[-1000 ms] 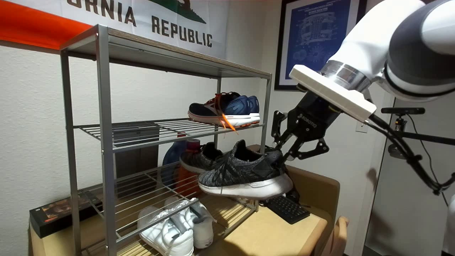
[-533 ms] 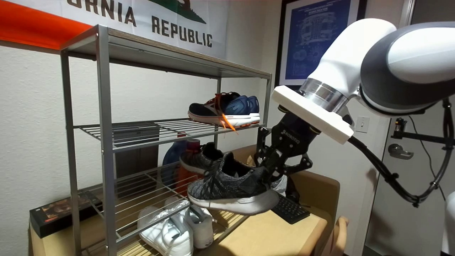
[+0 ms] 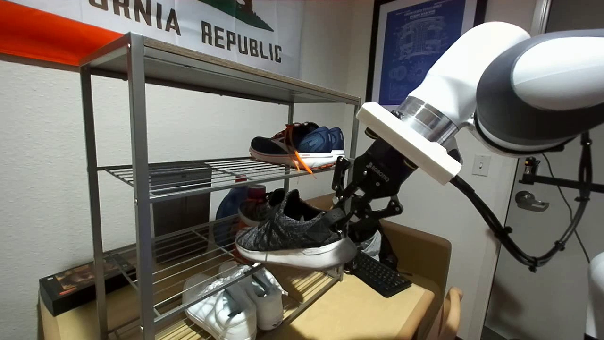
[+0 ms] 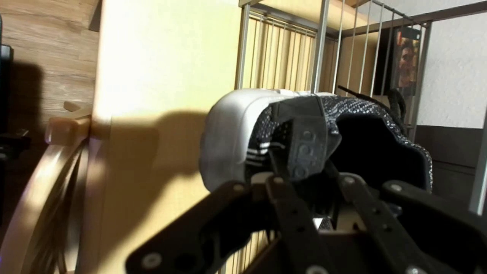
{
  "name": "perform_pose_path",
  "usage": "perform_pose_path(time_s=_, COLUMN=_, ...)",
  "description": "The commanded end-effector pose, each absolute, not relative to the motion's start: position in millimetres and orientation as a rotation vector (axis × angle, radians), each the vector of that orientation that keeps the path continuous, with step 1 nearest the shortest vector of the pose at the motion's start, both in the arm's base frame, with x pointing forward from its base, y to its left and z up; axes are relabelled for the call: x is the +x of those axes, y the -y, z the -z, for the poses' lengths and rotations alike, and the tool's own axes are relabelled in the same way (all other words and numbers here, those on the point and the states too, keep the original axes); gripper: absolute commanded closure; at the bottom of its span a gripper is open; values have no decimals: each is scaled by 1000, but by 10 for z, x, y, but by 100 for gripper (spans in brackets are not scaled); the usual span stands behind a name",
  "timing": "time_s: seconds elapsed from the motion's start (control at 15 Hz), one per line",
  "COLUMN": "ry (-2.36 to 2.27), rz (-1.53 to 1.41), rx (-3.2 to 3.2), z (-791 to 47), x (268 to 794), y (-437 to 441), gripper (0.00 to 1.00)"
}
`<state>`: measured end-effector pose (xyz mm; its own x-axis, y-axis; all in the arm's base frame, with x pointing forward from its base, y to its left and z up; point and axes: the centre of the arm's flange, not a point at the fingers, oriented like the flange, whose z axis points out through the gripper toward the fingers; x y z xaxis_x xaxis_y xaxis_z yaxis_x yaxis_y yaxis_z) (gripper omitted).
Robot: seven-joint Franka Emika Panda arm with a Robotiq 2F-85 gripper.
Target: Move the gray shoe from the third to the second shelf of the shoe rack
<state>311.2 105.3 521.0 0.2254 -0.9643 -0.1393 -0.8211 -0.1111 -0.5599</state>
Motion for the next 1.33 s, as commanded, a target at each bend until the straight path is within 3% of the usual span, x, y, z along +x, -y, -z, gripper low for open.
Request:
perform_pose_path(time_s=0.0, ry=-1577, rz=381, rx=-1923, z=-5278, x=3303, y=-1004, gripper=94)
perform_pose_path(time_s=1.27, ry=-1436, rz=525, rx=-1978, z=-5019, x=3985, y=-992, gripper=94)
